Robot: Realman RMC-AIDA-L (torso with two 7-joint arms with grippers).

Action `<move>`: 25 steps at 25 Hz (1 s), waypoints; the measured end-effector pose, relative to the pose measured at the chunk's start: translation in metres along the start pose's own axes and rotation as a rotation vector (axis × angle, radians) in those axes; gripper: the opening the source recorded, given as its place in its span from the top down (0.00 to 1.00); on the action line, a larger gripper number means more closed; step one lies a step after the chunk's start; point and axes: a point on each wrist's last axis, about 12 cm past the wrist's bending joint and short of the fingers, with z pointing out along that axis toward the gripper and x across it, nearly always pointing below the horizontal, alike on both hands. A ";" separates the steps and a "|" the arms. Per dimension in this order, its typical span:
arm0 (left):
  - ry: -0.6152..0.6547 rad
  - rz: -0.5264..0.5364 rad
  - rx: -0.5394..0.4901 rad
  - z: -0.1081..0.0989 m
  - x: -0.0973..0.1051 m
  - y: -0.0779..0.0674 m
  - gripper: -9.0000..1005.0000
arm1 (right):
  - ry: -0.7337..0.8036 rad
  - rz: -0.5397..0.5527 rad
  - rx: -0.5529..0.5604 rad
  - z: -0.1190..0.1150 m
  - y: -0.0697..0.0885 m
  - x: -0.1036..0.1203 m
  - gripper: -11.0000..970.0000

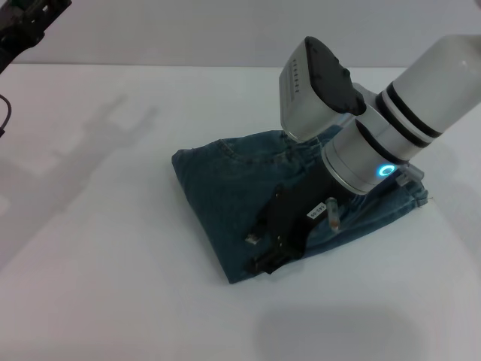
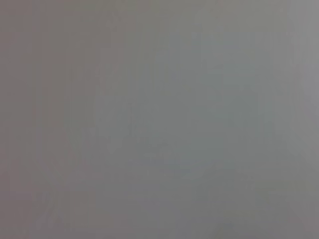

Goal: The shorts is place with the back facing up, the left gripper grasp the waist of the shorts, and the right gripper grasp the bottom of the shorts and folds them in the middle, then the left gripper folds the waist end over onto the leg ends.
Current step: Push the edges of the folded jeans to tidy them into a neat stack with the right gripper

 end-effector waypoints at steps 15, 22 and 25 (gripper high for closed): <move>0.001 -0.024 0.005 -0.003 0.006 -0.001 0.16 | 0.032 0.019 0.135 0.013 -0.015 0.010 0.47; 0.006 -0.032 0.008 -0.003 0.008 -0.002 0.16 | 0.017 0.010 0.203 0.015 -0.023 0.008 0.47; 0.008 -0.032 0.010 -0.002 0.008 -0.002 0.16 | 0.003 0.006 0.244 0.014 -0.027 0.007 0.48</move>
